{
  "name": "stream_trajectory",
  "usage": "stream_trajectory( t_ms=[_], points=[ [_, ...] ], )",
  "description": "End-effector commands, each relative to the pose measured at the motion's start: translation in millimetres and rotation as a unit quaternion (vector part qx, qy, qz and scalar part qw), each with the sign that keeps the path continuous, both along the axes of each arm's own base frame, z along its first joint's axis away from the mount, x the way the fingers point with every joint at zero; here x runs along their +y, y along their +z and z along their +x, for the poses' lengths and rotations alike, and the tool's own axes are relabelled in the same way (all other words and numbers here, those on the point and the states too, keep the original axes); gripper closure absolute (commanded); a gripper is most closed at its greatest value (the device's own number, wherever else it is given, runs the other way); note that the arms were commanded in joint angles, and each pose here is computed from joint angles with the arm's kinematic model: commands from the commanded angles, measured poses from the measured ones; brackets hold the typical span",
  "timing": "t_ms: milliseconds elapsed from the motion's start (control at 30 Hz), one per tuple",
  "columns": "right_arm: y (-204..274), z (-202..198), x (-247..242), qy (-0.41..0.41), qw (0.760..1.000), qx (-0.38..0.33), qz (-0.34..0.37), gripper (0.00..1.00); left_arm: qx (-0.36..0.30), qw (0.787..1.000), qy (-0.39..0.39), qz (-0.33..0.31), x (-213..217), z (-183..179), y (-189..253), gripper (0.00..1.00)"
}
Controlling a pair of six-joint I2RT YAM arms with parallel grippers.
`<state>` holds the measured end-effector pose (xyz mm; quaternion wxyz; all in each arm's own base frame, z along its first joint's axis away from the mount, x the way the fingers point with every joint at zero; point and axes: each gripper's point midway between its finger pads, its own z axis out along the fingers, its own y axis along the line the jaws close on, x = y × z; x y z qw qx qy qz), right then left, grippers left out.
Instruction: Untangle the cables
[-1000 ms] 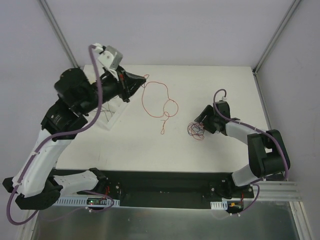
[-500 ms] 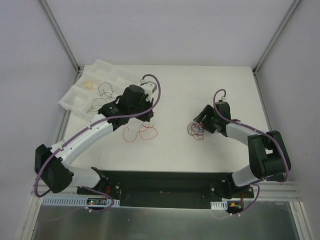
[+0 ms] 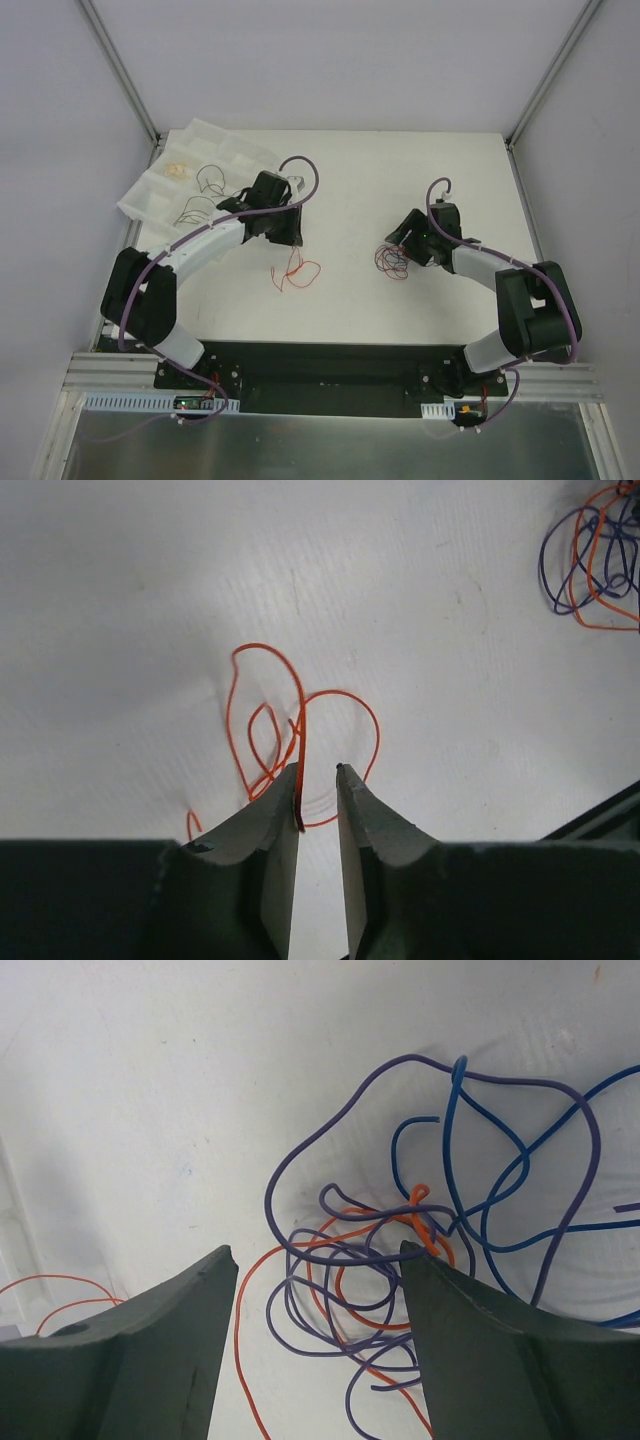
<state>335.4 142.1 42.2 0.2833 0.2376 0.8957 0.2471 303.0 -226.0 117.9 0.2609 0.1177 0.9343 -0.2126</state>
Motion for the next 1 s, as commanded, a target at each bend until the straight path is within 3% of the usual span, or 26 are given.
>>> stream_trajectory(
  t_ms=[0, 167, 300, 433, 567, 667, 833, 967],
  points=[
    [11, 8, 4, 0.010, 1.000, -0.027, 0.007, 0.31, 0.045, 0.995, -0.056, -0.067, -32, -18, 1, 0.76],
    [10, 7, 6, 0.013, 0.999, -0.027, 0.011, 0.31, 0.030, 0.996, -0.067, -0.042, -24, -25, -6, 0.46],
    [12, 8, 6, 0.014, 0.999, -0.031, 0.014, 0.31, 0.021, 0.997, -0.076, 0.012, -12, -30, -15, 0.02],
    [12, 8, 7, 0.015, 0.999, -0.032, 0.018, 0.31, 0.046, 0.994, -0.085, 0.058, -7, -35, -38, 0.02],
    [11, 7, 6, 0.015, 0.999, -0.031, 0.020, 0.31, 0.052, 0.991, -0.080, 0.094, -4, -30, -54, 0.09],
    [11, 7, 6, 0.015, 0.999, -0.032, 0.022, 0.31, 0.042, 0.982, -0.094, 0.156, -3, -30, -67, 0.11],
    [11, 8, 6, 0.015, 0.999, -0.033, 0.026, 0.31, 0.054, 0.974, -0.111, 0.190, -11, -38, -89, 0.12],
    [12, 8, 8, 0.018, 0.999, -0.035, 0.029, 0.31, 0.064, 0.968, -0.119, 0.211, -11, -41, -104, 0.19]
  ],
)
